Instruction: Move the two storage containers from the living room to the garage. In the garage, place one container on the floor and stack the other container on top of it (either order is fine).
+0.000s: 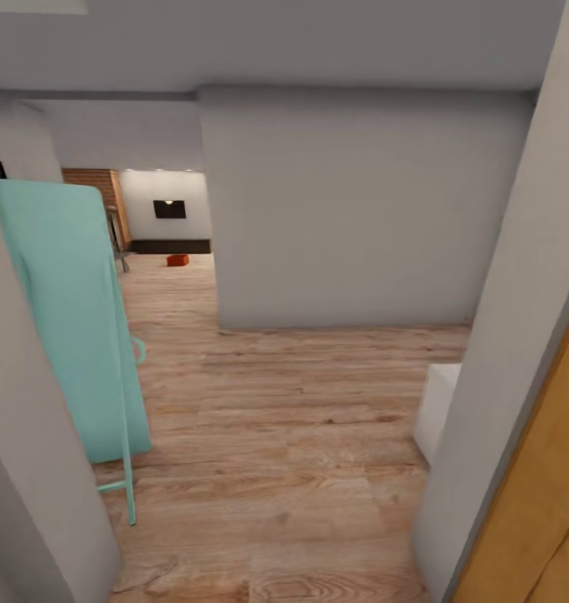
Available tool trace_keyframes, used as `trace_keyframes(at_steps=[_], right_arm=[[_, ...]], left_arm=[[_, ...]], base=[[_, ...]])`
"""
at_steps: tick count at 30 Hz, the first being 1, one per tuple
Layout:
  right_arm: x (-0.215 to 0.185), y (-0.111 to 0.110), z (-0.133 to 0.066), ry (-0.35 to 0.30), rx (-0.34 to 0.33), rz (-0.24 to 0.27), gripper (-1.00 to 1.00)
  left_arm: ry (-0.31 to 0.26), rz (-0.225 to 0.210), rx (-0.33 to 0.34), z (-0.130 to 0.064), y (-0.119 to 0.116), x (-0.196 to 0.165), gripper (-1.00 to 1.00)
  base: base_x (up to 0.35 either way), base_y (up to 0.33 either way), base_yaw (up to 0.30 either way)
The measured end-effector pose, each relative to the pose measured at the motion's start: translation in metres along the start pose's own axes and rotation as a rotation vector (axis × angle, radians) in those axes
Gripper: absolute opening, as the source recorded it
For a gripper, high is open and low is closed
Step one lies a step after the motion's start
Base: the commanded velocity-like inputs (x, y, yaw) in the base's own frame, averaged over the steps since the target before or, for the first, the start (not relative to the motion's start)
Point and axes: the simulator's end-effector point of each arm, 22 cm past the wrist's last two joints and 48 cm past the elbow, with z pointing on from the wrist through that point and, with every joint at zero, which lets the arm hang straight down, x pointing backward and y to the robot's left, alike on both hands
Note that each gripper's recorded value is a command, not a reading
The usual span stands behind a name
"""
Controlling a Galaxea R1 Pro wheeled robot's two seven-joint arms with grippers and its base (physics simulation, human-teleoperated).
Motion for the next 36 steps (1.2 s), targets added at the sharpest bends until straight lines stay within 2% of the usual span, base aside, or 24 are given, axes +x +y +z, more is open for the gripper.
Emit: trace_keyframes(at_steps=[36], right_arm=[[-0.0003, 0.0001, 0.0000, 0.000, 0.000, -0.002, 1.00]], left_arm=[[-0.001, 0.000, 0.000, 0.0000, 0.0000, -0.0003, 1.00]], base=[[0.322, 0.000, 0.000]])
